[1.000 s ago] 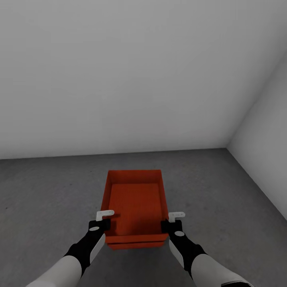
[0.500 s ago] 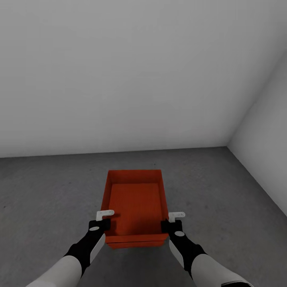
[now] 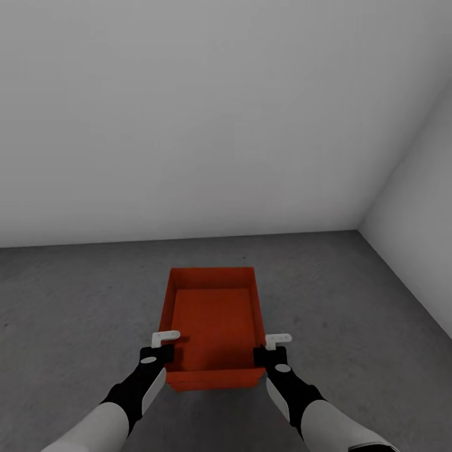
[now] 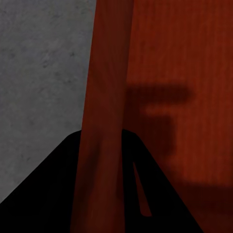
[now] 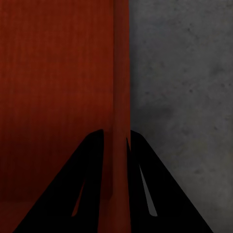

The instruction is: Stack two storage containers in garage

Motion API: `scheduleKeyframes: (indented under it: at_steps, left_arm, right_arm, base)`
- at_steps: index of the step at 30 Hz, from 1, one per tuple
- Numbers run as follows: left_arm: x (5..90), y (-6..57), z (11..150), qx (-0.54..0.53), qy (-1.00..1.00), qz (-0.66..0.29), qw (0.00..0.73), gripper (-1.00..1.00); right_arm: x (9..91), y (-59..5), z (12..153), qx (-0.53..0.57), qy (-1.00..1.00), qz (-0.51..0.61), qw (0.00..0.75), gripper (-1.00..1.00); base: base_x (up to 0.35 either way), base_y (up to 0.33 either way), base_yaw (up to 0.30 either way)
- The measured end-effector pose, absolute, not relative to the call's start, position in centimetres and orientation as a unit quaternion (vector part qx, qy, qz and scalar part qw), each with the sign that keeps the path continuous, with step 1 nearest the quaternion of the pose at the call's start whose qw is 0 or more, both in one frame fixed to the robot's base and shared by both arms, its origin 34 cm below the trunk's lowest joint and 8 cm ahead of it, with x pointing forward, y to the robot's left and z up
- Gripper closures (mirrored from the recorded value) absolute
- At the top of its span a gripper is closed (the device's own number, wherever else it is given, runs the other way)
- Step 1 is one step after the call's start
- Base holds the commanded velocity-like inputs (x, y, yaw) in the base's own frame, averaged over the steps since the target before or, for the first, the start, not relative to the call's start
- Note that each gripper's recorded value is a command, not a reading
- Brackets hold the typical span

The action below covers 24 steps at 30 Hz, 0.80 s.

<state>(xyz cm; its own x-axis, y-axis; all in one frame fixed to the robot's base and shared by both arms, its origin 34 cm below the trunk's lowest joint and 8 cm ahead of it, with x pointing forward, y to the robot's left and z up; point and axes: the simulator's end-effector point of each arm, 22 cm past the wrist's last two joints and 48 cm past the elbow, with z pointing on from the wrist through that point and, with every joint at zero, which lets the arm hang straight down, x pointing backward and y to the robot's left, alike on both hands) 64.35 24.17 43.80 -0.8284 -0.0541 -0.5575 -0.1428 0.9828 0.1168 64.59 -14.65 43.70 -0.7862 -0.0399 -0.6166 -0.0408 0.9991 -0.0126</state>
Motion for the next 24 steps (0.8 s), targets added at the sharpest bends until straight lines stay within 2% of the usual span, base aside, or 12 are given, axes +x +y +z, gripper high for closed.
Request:
scheduleKeyframes:
  at_steps: [24]
  left_arm:
    - [64.1,24.2,41.9,-0.052,0.953,0.077,0.289,1.00]
  right_arm:
    - [64.3,-14.7,41.8,-0.021,0.945,0.001,0.326,1.00]
  base:
    - [0.000,0.000,0.000]
